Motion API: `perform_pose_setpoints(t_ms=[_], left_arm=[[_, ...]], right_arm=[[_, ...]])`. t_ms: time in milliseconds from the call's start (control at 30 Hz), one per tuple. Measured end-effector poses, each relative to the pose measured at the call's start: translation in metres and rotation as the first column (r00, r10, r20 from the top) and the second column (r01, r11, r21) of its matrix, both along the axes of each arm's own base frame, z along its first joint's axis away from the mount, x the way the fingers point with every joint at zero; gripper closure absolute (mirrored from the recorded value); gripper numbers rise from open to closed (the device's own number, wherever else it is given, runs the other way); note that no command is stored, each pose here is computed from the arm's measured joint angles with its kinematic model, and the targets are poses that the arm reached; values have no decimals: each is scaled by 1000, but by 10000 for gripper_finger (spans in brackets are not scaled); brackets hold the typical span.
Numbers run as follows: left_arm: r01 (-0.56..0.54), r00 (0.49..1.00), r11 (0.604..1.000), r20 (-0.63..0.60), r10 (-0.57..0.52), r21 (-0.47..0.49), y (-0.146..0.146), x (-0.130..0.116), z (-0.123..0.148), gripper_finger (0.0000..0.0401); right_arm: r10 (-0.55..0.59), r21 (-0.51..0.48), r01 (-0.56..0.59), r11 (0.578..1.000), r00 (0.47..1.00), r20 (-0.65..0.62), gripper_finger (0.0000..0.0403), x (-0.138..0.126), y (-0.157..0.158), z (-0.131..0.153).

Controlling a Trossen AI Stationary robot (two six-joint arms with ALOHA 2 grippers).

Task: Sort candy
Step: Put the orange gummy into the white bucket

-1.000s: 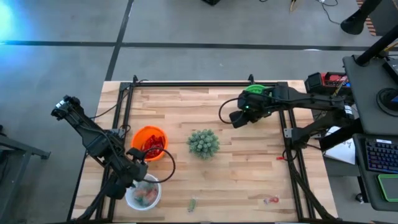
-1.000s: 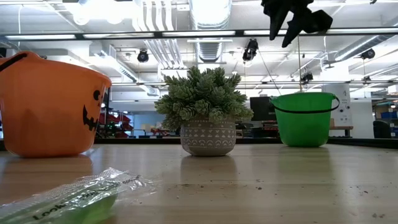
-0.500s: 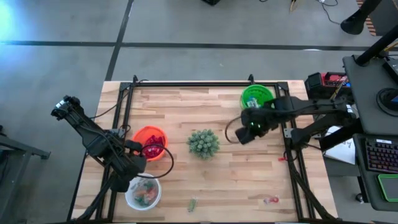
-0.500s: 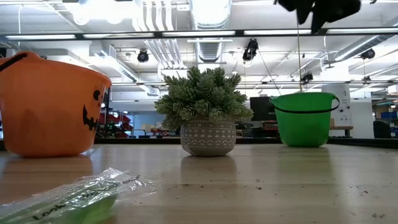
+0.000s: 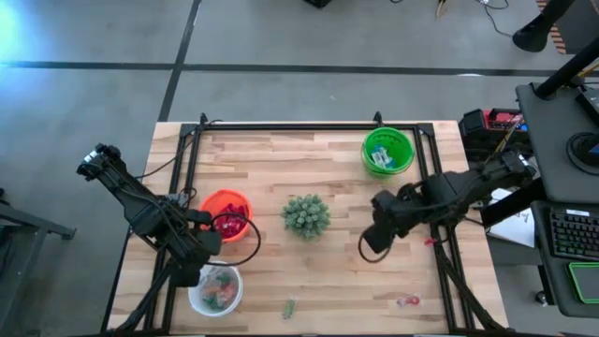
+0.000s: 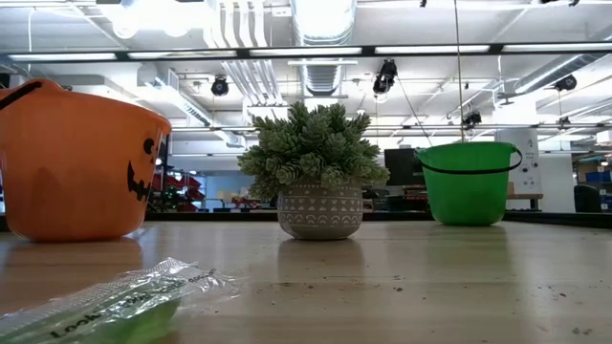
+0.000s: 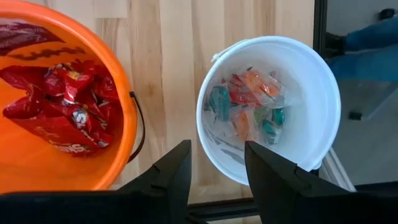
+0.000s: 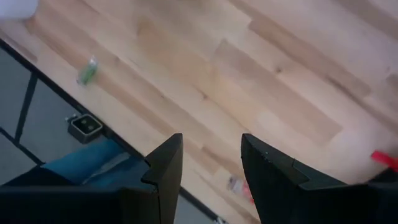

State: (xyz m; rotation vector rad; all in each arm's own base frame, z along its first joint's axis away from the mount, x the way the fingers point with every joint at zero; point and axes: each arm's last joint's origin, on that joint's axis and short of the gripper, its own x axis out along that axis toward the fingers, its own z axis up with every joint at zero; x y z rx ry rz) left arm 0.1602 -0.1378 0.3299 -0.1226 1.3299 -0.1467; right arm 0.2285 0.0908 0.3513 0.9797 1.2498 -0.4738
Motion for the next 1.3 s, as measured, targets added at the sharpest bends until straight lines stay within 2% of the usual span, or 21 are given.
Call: perform_pose_setpoints(t_ms=[133,300,600,1033,1300], left_arm=[[-30,1000,1000,-6,30,-7,0,0,0,270],[-16,1000,1000,-4,16,-3,0,0,0,270],[68,997,996,-50,-65,51,4,-6,-2,270],[84,995,995,-59,-80,62,5,-7,-2,270],[29,997,998,-66,-26,51,5,-7,-2,270]], right_arm=[[-12,9,12,1000,999,-43,250,-3,17,-5],[12,2,-11,1000,995,-97,250,-2,40,-16],[156,-40,-167,985,968,-199,250,5,77,-46],[266,-43,-299,953,898,-351,258,28,100,-95],[253,-33,-283,959,898,-361,247,28,102,-97]])
